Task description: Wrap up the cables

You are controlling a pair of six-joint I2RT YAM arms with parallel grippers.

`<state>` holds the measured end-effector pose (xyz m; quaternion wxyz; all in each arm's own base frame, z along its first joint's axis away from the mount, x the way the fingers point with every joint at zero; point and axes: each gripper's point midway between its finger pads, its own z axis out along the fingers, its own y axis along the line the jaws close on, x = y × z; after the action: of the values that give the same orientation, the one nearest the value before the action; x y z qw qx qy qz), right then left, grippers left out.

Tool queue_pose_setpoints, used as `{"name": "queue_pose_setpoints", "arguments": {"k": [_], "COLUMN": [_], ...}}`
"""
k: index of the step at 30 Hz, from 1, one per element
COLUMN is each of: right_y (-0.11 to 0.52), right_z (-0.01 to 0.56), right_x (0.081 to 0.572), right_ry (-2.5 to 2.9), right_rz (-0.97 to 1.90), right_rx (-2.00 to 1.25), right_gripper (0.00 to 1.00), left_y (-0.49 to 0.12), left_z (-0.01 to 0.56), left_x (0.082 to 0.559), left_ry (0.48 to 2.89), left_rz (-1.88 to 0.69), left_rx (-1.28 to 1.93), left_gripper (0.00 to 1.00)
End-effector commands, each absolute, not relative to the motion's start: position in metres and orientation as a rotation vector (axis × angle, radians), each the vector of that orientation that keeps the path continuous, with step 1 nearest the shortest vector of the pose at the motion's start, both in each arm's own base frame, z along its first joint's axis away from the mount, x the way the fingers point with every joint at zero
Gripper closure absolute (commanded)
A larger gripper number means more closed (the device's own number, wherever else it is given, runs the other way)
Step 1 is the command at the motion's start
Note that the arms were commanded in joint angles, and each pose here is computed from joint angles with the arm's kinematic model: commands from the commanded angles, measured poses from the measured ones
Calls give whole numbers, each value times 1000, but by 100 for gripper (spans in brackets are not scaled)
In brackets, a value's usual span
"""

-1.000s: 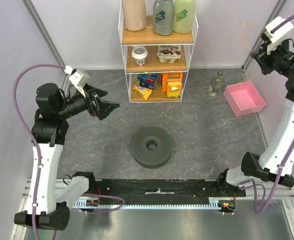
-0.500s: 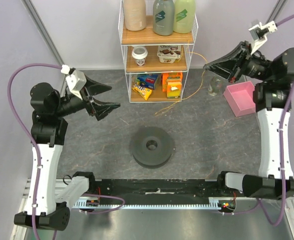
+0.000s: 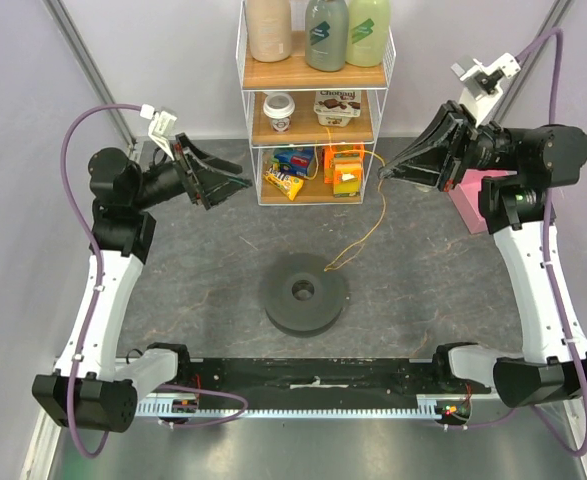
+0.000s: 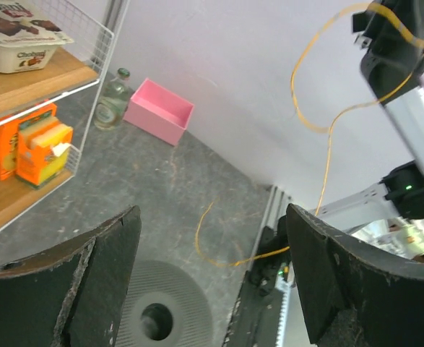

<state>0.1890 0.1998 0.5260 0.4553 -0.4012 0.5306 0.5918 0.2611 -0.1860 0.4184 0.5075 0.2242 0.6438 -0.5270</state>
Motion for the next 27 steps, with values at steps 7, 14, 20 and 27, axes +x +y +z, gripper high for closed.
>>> {"name": "queue_pose_setpoints", "arguments": {"k": [7, 14, 20, 27], "right_y": [219, 229, 235, 239], "right_z": [516, 503, 500, 497], "right_x": [172, 170, 170, 169], "right_ry": [1328, 1357, 1362, 1366], "right_rz": [1585, 1650, 1676, 1697], "right_rx": [-1063, -1090, -1102, -1117], "right_gripper": [100, 100, 100, 100], "left_y": [-210, -233, -261, -279], "left_z": [428, 433, 431, 426], "left_x": [245, 257, 245, 241], "left_ry": [1561, 1542, 1535, 1534], "left_rz": [-1529, -1621, -1690, -1733], "left_rx": [487, 482, 571, 595], "left_gripper": [13, 14, 16, 31]}}
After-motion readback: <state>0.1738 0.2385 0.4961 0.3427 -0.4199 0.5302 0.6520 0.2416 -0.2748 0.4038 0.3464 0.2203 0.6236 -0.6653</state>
